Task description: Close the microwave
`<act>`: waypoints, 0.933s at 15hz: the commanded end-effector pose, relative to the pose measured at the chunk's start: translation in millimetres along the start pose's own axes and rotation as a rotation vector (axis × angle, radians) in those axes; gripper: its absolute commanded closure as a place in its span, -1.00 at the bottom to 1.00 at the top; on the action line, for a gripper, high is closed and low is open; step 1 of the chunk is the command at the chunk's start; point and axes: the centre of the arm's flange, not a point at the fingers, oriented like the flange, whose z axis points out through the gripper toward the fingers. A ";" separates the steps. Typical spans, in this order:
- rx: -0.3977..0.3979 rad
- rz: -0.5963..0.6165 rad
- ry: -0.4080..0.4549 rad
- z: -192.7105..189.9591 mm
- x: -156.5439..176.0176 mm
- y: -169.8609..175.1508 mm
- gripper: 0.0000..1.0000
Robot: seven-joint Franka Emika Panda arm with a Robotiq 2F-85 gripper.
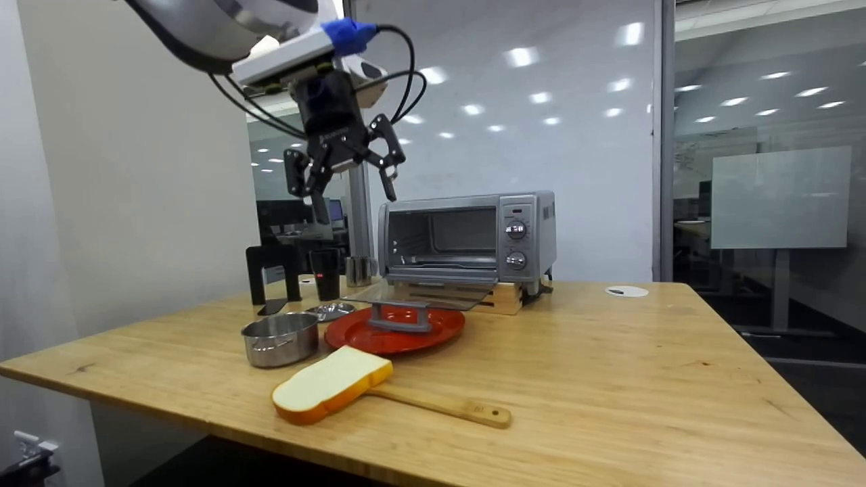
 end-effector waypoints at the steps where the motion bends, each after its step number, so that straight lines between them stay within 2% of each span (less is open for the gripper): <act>1: -0.128 -0.119 -0.042 33.2 33.9 -21.1 -1.00; 5: -0.262 -0.221 -0.072 50.1 53.9 -33.6 -1.00; 9: -0.397 -0.283 -0.057 57.7 65.8 -48.0 -1.00; 11: -0.438 -0.301 -0.031 59.5 72.9 -57.8 -1.00; 14: -0.457 -0.317 0.023 59.8 87.6 -78.2 -1.00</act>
